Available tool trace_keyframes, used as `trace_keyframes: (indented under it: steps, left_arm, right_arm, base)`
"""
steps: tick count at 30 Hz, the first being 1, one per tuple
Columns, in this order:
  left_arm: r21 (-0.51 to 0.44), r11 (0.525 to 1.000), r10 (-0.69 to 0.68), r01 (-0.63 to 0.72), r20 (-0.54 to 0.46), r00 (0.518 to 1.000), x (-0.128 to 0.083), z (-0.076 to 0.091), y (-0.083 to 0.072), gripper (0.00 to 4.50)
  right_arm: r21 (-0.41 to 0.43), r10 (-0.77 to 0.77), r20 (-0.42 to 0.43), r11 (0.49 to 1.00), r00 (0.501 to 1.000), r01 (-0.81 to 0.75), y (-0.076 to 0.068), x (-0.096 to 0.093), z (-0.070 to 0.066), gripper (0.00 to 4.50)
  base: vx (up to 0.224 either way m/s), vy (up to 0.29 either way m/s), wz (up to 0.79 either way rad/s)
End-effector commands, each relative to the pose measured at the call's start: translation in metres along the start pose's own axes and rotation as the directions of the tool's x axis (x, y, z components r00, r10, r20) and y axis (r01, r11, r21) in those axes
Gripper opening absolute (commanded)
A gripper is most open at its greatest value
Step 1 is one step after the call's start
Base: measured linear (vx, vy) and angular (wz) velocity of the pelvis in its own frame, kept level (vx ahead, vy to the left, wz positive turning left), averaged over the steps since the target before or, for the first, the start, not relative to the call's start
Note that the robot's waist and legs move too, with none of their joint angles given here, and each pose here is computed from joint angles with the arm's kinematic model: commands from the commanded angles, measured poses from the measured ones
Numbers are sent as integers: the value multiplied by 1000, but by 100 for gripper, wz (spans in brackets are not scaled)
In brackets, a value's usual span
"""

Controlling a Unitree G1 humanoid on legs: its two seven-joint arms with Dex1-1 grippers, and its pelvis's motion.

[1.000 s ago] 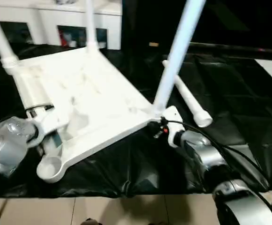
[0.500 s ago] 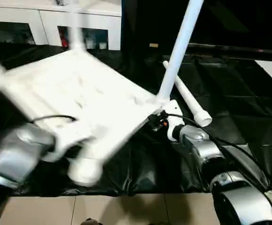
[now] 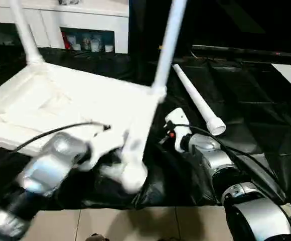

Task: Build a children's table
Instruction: Rotate table base

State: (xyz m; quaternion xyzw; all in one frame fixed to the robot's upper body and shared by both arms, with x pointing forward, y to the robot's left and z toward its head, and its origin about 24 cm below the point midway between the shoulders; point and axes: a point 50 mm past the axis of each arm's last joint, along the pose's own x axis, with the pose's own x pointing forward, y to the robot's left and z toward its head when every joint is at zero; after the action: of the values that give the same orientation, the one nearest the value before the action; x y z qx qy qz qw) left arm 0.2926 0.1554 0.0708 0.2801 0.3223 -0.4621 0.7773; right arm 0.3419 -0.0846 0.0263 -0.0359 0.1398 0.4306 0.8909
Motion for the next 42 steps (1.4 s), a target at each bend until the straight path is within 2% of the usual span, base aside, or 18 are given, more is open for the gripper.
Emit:
trace_keyframes:
  steps: [1, 8, 15, 18, 20, 23, 25, 27, 28, 30, 31, 32, 33, 34, 38, 40, 41, 42]
  left_arm:
    - [21, 999, 46, -46, 21, 999, 2, 8, 6, 0]
    - [17, 998, 60, -60, 51, 997, 12, 17, 11, 0]
    - [-1, 964, 265, -265, 12, 964, 17, 16, 39, 0]
    - [19, 957, 290, -290, -2, 957, 13, 12, 45, 0]
    - [11, 965, 260, -261, 26, 965, 8, 13, 44, 0]
    - [1, 969, 246, -246, 57, 968, -1, 16, 42, 0]
    - [-22, 966, 258, -258, 142, 956, -12, 22, 41, 0]
    - [-119, 939, 343, -322, 277, 898, -23, 32, 45, 0]
    - [-129, 936, 351, -327, 287, 891, -24, 33, 46, 20]
    - [-337, 839, 541, -427, 442, 715, -38, 40, 55, 41]
    - [-341, 837, 545, -428, 444, 712, -38, 40, 55, 41]
    - [-433, 791, 607, -432, 467, 643, -41, 39, 56, 54]
    - [-465, 774, 627, -430, 472, 620, -42, 37, 56, 54]
    - [-569, 695, 713, -439, 463, 527, -44, 30, 51, 82]
    - [-663, 616, 778, -425, 429, 458, -40, 11, 35, 108]
    - [-652, 621, 776, -435, 433, 459, -36, 6, 27, 132]
    - [-667, 581, 809, -466, 408, 423, -36, 2, 23, 134]
    - [-712, 454, 890, -536, 340, 304, -41, -3, 25, 137]
  right_arm:
    - [-11, 45, 2, 999, 999, -45, 5, 3, 1, 10]
    - [-14, 50, 12, 999, 999, -50, 5, 3, 2, 10]
    - [-14, -47, 62, 999, 997, 48, -8, -3, 11, 10]
    - [-8, -117, 84, 993, 990, 118, -21, -13, 15, 10]
    - [67, -199, 105, 979, 974, 193, -32, -23, 18, 10]
    - [97, -225, 126, 972, 966, 214, -37, -34, 20, 10]
    - [112, -255, 162, 964, 953, 239, -38, -47, 22, 10]
    - [132, -307, 198, 949, 931, 285, -38, -58, 24, 34]
    - [136, -312, 200, 948, 929, 289, -38, -59, 24, 42]
    - [184, -424, 233, 903, 875, 388, -39, -72, 25, 45]
    - [185, -426, 233, 902, 874, 390, -39, -72, 25, 56]
    - [172, -458, 249, 888, 853, 426, -39, -76, 27, 82]
    - [167, -468, 255, 883, 846, 438, -38, -77, 28, 82]
    - [149, -476, 287, 879, 831, 452, -34, -82, 35, 92]
    - [176, -524, 339, 851, 781, 494, -31, -93, 43, 129]
    - [186, -553, 345, 832, 758, 522, -31, -99, 42, 145]
    - [188, -563, 337, 826, 754, 532, -29, -101, 39, 155]
    - [205, -576, 333, 817, 746, 539, -27, -104, 36, 155]
  base:
    - [0, 0, 0]
    - [0, 0, 0]
    - [0, 0, 0]
    - [0, 0, 0]
    - [0, 0, 0]
    - [0, 0, 0]
    - [0, 0, 0]
    - [0, 0, 0]
    - [0, 0, 0]
    - [0, 0, 0]
    - [0, 0, 0]
    - [0, 0, 0]
    - [0, 0, 0]
    - [0, 0, 0]
    - [0, 0, 0]
    - [0, 0, 0]
    - [0, 0, 0]
    - [0, 0, 0]
